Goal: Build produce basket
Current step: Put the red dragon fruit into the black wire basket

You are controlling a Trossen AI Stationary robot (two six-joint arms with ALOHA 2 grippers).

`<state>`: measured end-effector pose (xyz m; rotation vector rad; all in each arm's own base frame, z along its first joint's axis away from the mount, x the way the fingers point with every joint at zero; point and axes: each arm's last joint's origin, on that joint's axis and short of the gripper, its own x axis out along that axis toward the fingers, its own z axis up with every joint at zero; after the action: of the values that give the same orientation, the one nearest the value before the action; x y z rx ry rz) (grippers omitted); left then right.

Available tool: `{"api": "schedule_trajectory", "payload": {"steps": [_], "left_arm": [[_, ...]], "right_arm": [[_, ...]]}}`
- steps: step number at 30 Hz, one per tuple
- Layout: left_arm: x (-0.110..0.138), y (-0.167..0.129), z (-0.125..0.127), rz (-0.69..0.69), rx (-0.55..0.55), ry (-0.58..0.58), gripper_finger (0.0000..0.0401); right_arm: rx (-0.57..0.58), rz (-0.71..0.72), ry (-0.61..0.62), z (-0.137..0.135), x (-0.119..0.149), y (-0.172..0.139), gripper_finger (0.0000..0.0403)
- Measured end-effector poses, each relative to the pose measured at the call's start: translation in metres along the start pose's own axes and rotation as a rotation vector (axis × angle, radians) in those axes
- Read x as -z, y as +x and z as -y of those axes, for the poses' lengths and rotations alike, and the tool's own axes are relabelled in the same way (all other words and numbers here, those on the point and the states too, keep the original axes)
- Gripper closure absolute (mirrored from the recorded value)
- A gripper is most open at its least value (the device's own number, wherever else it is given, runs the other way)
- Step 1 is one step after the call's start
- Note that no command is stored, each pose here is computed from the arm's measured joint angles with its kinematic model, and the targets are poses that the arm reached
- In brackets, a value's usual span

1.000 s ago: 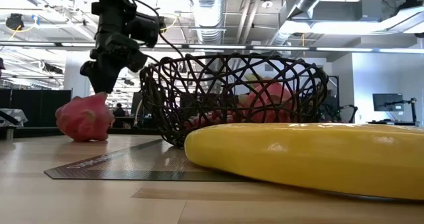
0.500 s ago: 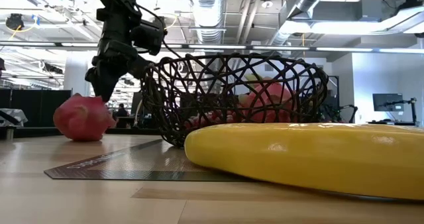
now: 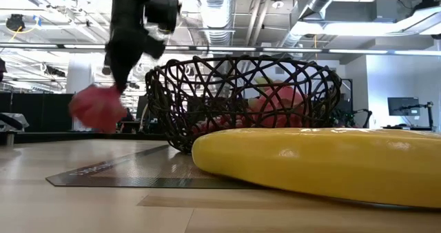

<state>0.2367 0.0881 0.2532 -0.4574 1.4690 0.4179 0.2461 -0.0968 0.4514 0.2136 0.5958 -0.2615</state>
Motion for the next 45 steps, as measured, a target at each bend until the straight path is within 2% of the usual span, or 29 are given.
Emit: {"api": "schedule_trajectory", "payload": {"steps": [5, 9, 12, 15, 19, 22, 28, 35, 45], "left_arm": [[0.0, -0.064, 0.018, 0.243, -0.072, -0.015, 0.0401], [0.01, -0.112, 0.037, 0.471, -0.159, 0.015, 0.0401], [0.018, -0.135, 0.054, 0.599, -0.218, 0.042, 0.0401], [0.026, -0.144, 0.07, 0.669, -0.257, 0.104, 0.0401], [0.036, -0.138, 0.09, 0.707, -0.33, 0.188, 0.0401], [0.042, -0.13, 0.099, 0.716, -0.359, 0.207, 0.0401], [0.037, -0.115, 0.114, 0.774, -0.274, 0.213, 0.0401], [0.01, -0.105, 0.129, 0.841, -0.196, 0.308, 0.0401], [-0.036, -0.05, 0.15, 0.701, -0.128, 0.438, 0.0401]], "right_arm": [[0.14, -0.002, -0.021, 0.007, 0.0, -0.001, 0.0243], [0.176, -0.002, -0.003, 0.015, 0.0, -0.002, 0.026], [0.188, 0.0, 0.006, 0.02, -0.001, 0.002, 0.0273], [0.195, 0.006, 0.01, 0.023, -0.003, 0.008, 0.0286], [0.185, 0.043, -0.001, 0.025, -0.009, 0.017, 0.0306], [0.194, 0.063, -0.033, 0.029, -0.011, 0.017, 0.0321], [0.221, 0.056, -0.026, 0.038, -0.011, 0.017, 0.0341], [0.253, 0.025, -0.003, 0.049, -0.007, 0.013, 0.0344], [0.298, -0.061, 0.042, 0.062, 0.004, 0.003, 0.0344]]}}
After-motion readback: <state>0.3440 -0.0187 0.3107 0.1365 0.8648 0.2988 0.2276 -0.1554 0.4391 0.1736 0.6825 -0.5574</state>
